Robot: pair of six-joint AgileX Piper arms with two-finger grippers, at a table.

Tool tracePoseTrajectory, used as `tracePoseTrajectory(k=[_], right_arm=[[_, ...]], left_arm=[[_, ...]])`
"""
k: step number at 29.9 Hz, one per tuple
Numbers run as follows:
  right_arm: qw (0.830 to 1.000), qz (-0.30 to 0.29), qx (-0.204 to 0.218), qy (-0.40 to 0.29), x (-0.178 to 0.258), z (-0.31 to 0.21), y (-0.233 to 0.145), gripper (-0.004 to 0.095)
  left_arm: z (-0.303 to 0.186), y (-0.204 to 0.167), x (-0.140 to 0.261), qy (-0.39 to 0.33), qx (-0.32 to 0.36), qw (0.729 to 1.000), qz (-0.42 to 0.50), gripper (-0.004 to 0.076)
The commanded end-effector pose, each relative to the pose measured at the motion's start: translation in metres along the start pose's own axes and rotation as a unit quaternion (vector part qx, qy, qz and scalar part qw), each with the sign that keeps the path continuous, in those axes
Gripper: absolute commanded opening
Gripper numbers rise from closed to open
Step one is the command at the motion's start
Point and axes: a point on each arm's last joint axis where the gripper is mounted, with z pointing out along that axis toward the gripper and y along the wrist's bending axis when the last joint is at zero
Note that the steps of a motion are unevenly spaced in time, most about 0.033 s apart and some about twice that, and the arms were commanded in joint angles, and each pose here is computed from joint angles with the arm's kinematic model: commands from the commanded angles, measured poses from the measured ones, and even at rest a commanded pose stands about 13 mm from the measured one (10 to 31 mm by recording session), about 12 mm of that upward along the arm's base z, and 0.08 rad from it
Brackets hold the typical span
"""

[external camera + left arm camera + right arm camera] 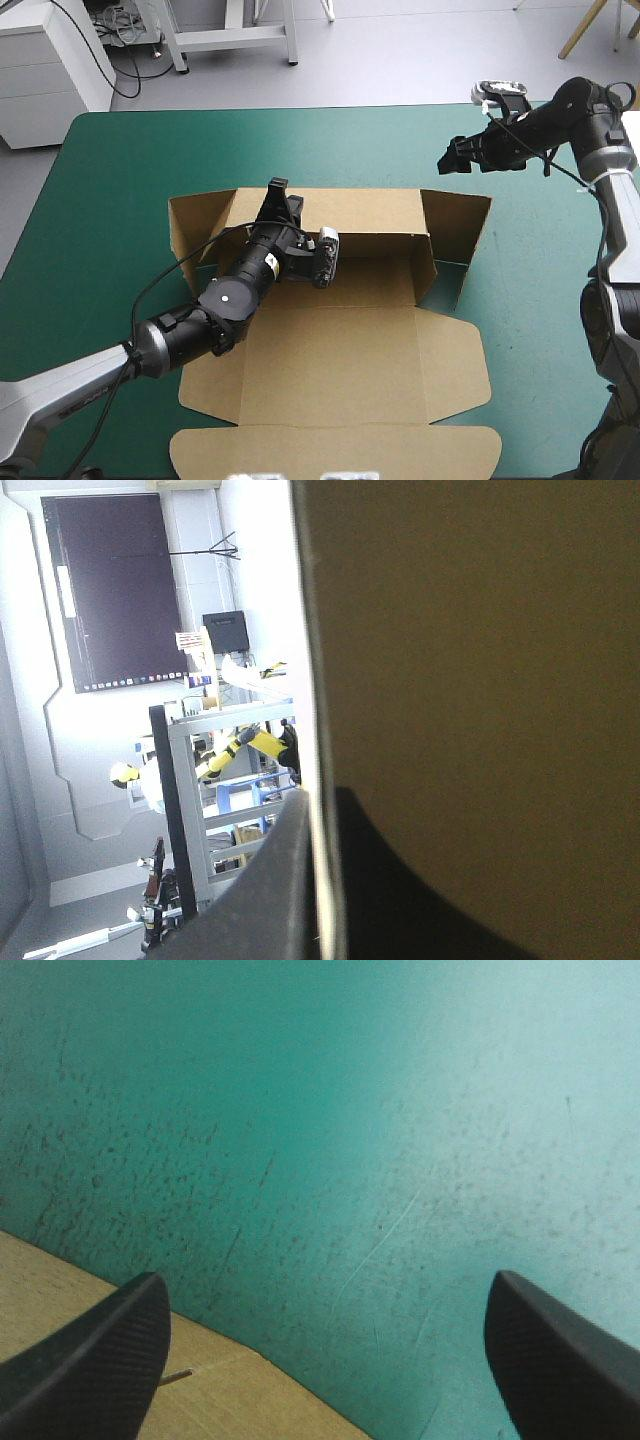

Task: Fold the box

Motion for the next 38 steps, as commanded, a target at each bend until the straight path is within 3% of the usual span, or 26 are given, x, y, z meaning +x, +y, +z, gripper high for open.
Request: tracePoseTrajectory(k=[1, 12, 20, 32, 38], right_arm=[[0.999, 0.005, -0.005, -0.037, -0.007, -0.026, 0.014, 0.0773], [0.999, 0.042, 0.0, 0.001, 0.014, -0.018, 0.012, 0.0674], [1.0, 0.006, -0.006, 0.008, 0.047, -0.039, 0.03, 0.0672], [0.987, -0.119, -0.045, -0.093, 0.116, -0.032, 0.051, 0.067], [0.985, -0.146, -0.059, -0.076, 0.127, -0.029, 0.056, 0.067]], left_arm=[[-0.005, 0.008, -0.004, -0.018, -0.008, 1.0, -0.011, -0.001], [-0.005, 0.009, 0.0, 0.005, -0.015, 1.0, -0.014, -0.001], [-0.005, 0.008, 0.0, 0.005, -0.013, 1.0, -0.028, -0.001], [-0.005, 0.008, 0.0, 0.003, -0.013, 0.999, -0.03, -0.001], [-0.005, 0.008, 0.0, 0.003, -0.013, 0.999, -0.03, -0.001]])
